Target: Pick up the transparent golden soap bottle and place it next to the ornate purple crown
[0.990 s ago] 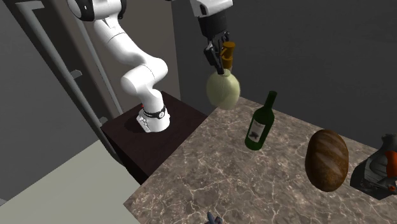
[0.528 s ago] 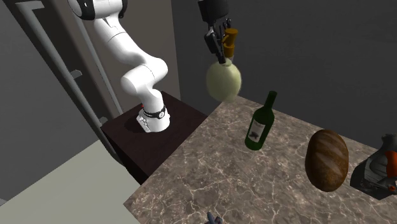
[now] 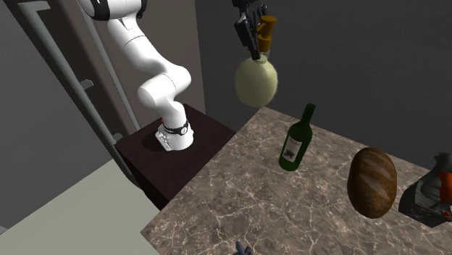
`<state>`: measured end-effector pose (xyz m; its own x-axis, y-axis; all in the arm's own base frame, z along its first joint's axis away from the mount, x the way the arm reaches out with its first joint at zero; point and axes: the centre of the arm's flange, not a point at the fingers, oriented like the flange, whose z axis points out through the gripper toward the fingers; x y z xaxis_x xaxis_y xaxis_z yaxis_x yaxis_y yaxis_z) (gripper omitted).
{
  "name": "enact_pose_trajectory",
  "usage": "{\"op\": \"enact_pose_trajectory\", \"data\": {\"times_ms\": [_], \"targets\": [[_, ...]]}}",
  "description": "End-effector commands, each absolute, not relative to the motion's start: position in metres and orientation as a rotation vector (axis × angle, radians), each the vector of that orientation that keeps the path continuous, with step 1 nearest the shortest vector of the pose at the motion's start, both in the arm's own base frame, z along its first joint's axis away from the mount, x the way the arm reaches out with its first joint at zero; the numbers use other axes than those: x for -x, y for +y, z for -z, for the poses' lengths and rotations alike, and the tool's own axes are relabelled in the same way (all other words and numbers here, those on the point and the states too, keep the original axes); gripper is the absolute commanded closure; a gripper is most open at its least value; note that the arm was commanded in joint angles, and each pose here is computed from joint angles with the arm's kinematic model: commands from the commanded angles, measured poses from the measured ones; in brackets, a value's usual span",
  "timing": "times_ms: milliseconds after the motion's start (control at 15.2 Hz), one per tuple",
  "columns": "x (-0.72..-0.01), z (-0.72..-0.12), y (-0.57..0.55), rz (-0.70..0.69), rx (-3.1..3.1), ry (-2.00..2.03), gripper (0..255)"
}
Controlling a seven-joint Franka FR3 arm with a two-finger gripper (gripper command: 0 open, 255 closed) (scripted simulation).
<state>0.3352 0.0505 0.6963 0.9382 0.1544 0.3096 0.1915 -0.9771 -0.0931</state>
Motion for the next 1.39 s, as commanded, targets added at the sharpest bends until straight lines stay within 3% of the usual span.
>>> {"op": "enact_pose_trajectory", "data": {"times_ms": [0,1320], "targets": [[-0.354,-0.699,0.043,0.461,2.972,-0.266,255],[-0.604,-0.688,-0.039,0.461,2.972,-0.266,255]]}}
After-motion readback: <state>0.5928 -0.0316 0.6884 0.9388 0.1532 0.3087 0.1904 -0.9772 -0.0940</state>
